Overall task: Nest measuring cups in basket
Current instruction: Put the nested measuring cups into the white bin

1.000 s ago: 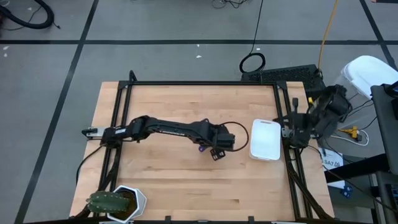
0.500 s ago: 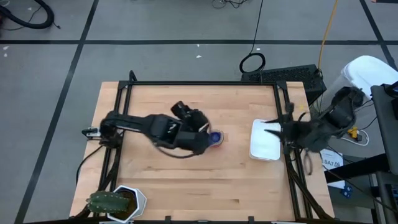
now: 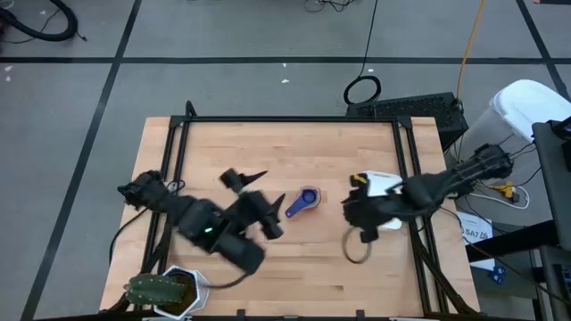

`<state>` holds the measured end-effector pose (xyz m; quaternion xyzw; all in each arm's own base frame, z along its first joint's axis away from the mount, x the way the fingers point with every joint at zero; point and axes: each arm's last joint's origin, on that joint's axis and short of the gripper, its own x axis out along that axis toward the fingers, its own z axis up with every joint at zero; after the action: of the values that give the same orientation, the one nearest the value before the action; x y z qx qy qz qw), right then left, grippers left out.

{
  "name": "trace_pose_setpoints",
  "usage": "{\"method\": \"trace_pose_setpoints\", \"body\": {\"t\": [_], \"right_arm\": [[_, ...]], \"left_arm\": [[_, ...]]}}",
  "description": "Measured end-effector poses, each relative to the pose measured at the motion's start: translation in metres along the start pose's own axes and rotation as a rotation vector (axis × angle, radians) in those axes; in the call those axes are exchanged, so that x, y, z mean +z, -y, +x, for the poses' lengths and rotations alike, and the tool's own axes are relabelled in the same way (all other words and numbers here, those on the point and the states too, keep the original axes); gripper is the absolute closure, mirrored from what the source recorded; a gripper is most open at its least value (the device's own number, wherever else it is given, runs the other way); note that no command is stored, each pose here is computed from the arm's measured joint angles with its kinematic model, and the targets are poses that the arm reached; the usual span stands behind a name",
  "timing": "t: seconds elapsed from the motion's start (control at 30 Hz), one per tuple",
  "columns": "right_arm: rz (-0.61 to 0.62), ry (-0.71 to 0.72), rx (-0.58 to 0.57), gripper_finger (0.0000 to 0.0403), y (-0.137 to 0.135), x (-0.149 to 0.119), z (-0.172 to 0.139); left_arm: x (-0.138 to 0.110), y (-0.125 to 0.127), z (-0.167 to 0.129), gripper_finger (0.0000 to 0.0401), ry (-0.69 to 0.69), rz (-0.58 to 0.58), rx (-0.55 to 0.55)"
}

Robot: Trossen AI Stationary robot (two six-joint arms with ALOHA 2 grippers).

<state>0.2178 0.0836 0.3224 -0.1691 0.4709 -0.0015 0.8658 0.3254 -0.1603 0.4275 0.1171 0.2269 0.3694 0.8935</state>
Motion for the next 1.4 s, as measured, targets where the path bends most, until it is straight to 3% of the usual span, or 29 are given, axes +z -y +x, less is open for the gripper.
{"method": "trace_pose_setpoints", "body": {"t": [0.2, 0.5, 0.67, 0.93, 1.2, 1.3, 1.4], "right_arm": [[-0.002, -0.07, 0.067, 0.0239, 0.012, 0.015, 0.033], [-0.031, 0.009, 0.103, 0.0209, 0.025, 0.074, 0.031], [-0.051, -0.047, 0.109, 0.021, 0.023, 0.092, 0.043], [-0.134, -0.21, 0.179, 0.021, 0.007, 0.096, 0.095], [-0.186, -0.271, 0.208, 0.021, 0.009, 0.094, 0.126], [-0.183, -0.27, 0.206, 0.021, 0.01, 0.094, 0.125], [-0.181, -0.255, 0.203, 0.0211, 0.012, 0.094, 0.118]], "left_arm": [[-0.006, -0.015, -0.038, 0.0068, 0.081, -0.058, 0.005], [-0.01, -0.021, -0.082, 0.0068, 0.203, -0.038, -0.039], [-0.015, -0.021, -0.1, 0.0068, 0.218, -0.012, -0.099], [-0.035, -0.006, -0.127, 0.0068, 0.226, 0.017, -0.2], [-0.069, 0.019, -0.135, 0.0068, 0.271, 0.047, -0.194], [-0.074, 0.023, -0.133, 0.0068, 0.204, 0.07, -0.234], [-0.077, 0.028, -0.131, 0.0068, 0.058, 0.085, -0.343]]}}
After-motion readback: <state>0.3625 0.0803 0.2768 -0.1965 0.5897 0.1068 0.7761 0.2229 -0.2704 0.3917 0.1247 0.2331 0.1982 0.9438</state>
